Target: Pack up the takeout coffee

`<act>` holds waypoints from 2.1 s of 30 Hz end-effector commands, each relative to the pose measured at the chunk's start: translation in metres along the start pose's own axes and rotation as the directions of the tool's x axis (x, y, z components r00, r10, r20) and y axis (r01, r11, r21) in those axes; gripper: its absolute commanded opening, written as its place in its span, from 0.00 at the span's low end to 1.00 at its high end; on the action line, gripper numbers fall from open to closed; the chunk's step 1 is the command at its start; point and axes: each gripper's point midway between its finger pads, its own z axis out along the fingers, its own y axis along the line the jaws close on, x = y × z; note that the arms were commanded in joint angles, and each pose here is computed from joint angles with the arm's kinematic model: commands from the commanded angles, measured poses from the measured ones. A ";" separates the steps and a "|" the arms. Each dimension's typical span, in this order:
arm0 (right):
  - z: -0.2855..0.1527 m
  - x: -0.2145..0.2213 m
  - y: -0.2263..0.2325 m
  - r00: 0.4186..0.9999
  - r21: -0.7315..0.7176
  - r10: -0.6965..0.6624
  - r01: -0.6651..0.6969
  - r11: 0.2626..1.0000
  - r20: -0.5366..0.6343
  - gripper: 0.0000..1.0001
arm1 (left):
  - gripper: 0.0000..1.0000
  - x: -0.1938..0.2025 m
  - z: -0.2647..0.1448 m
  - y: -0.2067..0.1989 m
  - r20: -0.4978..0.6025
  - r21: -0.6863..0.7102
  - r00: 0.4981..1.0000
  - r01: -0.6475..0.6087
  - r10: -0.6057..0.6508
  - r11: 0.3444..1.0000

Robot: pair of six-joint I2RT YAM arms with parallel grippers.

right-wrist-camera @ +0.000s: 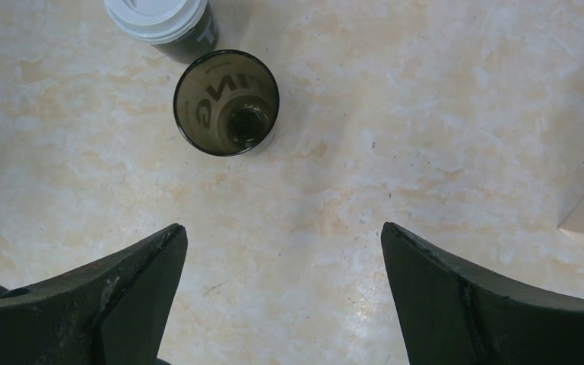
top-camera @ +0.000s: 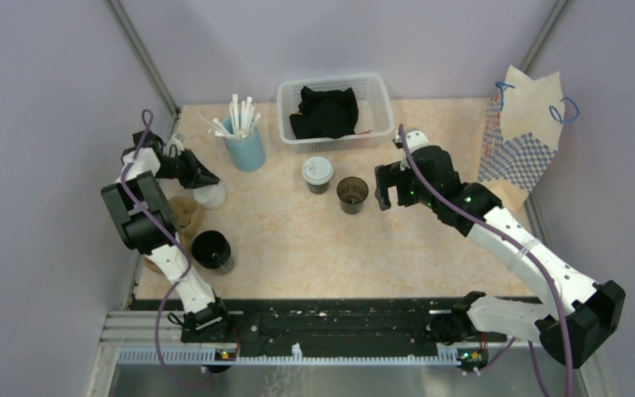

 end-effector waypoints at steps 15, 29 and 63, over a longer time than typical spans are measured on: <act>-0.006 -0.024 0.009 0.997 -0.028 0.003 -0.001 1.000 0.073 0.99 | 0.00 -0.011 -0.029 0.000 0.057 -0.148 0.998 0.008 0.000 0.989; -0.010 -0.026 0.011 0.997 -0.022 -0.024 0.026 0.999 0.079 0.99 | 0.00 -0.035 -0.078 -0.040 0.185 -0.208 0.982 0.007 0.032 0.978; -0.155 -0.151 0.152 0.924 -0.781 0.381 -0.217 0.586 0.029 0.99 | 0.00 0.234 -0.214 -0.418 0.310 0.856 0.865 -0.435 0.395 0.279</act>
